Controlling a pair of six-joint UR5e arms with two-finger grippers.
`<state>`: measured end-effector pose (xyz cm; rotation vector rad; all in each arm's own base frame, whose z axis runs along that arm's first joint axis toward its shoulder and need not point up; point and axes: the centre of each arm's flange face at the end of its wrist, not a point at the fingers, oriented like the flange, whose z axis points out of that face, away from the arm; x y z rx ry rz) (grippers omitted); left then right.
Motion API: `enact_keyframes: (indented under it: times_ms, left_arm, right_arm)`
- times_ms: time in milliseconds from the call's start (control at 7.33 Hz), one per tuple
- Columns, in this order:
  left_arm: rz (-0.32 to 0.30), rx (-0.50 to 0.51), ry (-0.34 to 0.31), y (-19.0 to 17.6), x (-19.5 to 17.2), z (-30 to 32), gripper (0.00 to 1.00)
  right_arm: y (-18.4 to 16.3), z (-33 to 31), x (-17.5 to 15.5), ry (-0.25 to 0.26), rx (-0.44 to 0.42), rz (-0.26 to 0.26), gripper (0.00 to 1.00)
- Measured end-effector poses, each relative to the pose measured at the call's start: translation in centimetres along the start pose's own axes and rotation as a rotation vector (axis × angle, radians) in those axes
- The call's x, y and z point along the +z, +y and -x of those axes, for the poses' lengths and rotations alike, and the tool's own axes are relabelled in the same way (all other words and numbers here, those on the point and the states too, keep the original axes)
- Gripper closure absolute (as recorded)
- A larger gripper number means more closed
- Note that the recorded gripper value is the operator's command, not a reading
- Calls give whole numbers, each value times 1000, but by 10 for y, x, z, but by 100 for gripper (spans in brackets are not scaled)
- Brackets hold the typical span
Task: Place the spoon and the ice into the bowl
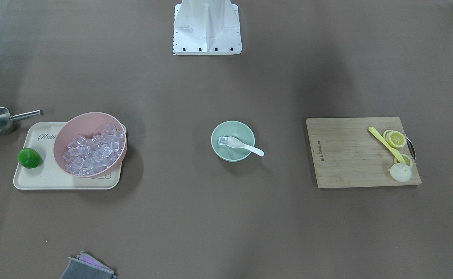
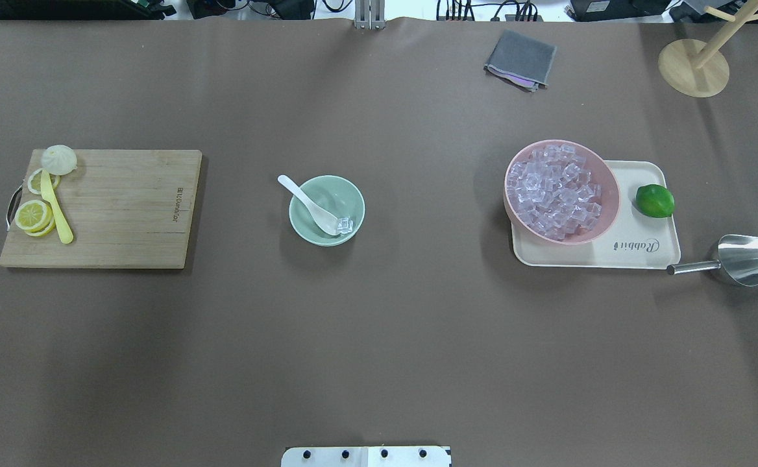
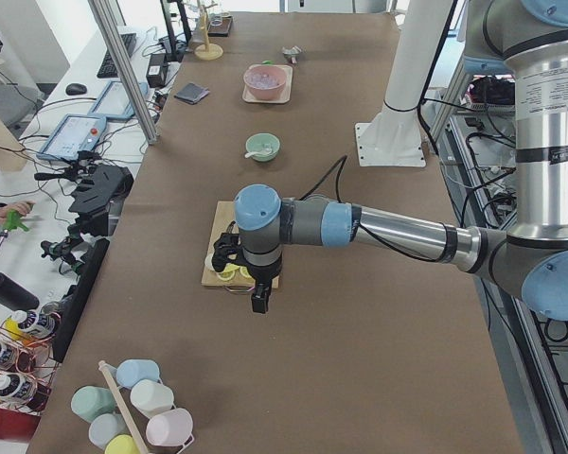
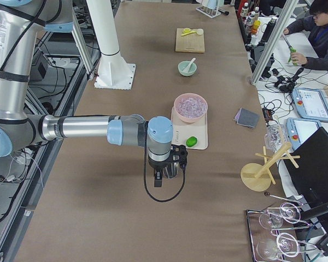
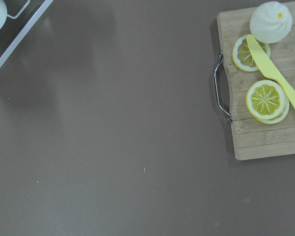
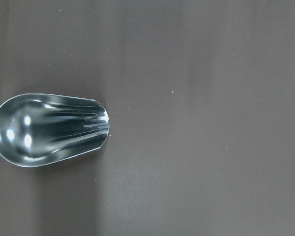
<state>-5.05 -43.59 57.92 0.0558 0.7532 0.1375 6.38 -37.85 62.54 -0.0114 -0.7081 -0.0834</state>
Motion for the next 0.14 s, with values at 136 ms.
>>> enact_keyframes:
  times_ms: [136]
  left_arm:
    - [1,-1,0,0,0,0,1]
  right_arm:
    - [0,0,0,0,0,0,0]
